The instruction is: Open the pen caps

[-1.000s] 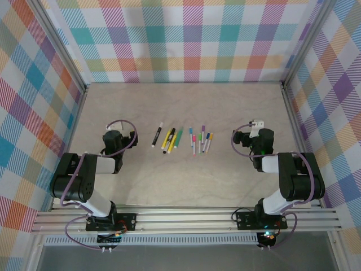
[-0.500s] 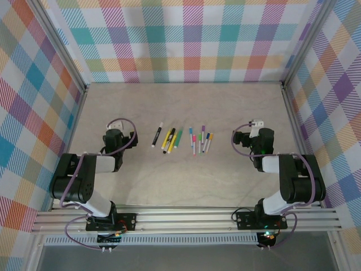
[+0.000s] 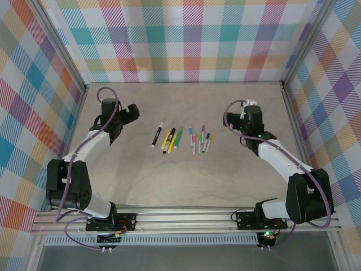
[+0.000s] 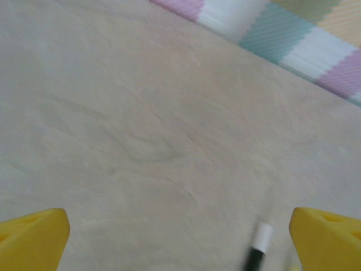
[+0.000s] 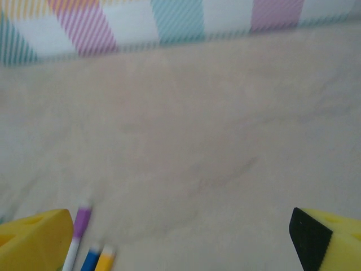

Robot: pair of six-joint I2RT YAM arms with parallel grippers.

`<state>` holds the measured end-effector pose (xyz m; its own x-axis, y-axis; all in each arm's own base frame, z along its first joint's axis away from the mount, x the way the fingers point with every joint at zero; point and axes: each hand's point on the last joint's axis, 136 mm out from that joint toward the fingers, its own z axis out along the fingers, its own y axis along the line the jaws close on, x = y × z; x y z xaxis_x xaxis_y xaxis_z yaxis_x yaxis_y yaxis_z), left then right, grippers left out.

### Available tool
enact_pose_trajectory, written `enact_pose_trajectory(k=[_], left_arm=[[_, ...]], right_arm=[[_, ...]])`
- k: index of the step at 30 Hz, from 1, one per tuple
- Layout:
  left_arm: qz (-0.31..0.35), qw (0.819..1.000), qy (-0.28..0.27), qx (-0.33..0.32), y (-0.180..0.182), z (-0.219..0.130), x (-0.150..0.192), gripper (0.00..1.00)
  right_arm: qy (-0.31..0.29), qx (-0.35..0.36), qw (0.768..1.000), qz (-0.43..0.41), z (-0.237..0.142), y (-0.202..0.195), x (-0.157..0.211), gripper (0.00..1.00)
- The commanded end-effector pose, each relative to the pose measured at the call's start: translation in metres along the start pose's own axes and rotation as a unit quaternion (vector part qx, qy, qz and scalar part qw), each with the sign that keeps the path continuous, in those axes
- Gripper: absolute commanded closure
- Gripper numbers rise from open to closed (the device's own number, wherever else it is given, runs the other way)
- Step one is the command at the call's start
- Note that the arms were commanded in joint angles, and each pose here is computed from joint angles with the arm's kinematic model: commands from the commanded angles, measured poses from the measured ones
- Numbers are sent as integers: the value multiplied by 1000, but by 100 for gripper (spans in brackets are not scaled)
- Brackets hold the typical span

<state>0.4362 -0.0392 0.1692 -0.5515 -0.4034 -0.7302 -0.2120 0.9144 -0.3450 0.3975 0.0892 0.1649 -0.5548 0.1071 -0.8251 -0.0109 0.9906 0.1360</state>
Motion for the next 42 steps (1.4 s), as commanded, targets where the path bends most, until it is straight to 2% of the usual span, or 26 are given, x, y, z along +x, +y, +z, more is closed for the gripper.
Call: enact_pose_trajectory(k=[1, 6, 10, 13, 16, 20, 23, 24, 42], left_arm=[[-30, 995, 85, 42, -30, -12, 31, 0], [-15, 988, 116, 99, -80, -29, 47, 0], [4, 984, 139, 107, -99, -40, 64, 1], [17, 983, 151, 103, -105, -43, 74, 3], [37, 985, 158, 57, -91, -36, 80, 8], [68, 984, 165, 2, -73, -18, 86, 22], [72, 982, 173, 12, -80, -4, 90, 38], [71, 981, 178, 12, -82, 0, 92, 40], [111, 965, 238, -21, -90, 72, 116, 46]], right_arm=[[93, 25, 995, 34, -2, 8, 38, 0], [170, 2, 984, 60, -5, 40, 65, 15], [219, -3, 973, 70, -5, 55, 81, 32], [233, -27, 970, 71, -7, 70, 87, 33], [243, -39, 967, 60, -10, 86, 90, 34], [252, -58, 964, 61, -11, 103, 96, 33], [257, -65, 962, 61, -12, 110, 101, 33], [259, -66, 962, 60, -13, 112, 101, 33], [251, -79, 963, 58, -21, 118, 90, 32]])
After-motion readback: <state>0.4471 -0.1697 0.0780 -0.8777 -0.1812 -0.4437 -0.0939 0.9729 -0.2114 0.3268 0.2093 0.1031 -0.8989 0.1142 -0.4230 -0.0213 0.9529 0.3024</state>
